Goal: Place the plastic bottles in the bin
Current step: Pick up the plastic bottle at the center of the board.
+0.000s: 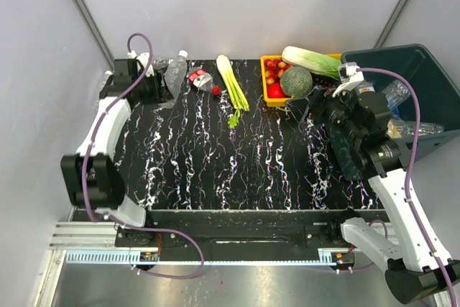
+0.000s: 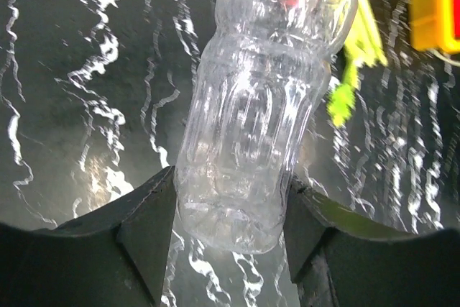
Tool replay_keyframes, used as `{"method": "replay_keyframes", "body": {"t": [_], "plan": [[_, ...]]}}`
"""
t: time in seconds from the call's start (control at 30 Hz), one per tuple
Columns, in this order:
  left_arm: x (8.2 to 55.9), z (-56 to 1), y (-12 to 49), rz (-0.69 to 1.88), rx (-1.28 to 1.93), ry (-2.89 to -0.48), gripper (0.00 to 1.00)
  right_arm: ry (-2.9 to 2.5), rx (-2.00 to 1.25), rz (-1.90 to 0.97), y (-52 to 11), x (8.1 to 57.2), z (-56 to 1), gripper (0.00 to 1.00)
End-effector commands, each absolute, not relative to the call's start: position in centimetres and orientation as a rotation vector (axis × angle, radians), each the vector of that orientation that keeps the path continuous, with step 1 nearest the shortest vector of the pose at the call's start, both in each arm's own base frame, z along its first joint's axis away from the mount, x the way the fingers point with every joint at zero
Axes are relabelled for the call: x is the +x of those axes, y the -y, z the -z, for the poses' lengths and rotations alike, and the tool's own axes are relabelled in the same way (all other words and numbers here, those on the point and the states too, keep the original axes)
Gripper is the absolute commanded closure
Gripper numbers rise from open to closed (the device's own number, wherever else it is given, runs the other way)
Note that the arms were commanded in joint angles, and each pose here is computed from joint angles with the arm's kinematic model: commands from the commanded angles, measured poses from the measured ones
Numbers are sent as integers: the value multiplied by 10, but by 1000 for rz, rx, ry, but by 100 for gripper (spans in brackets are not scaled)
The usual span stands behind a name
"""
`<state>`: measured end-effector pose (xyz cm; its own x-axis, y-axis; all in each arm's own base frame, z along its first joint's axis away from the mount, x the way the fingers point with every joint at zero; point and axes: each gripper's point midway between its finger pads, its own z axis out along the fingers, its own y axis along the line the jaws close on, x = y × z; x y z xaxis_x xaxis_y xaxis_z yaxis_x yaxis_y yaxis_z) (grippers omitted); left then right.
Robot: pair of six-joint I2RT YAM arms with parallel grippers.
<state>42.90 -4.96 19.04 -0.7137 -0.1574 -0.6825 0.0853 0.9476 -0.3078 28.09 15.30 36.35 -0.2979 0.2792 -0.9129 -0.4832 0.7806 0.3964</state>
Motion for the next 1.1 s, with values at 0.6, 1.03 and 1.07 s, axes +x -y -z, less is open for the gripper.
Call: {"method": "replay_keyframes", "body": {"t": [0.6,1.03,1.07], "plan": [[238,-266,176,1045,433,-1781,65,-1601,-151,-1209,-260,283,-380,13],[222,-274,186,1060,511,-1749,65,-1590,-162,-1296,-342,297,-380,11],[221,-274,185,1057,509,-1746,65,-1595,-163,-1290,-346,298,-381,11]]}}
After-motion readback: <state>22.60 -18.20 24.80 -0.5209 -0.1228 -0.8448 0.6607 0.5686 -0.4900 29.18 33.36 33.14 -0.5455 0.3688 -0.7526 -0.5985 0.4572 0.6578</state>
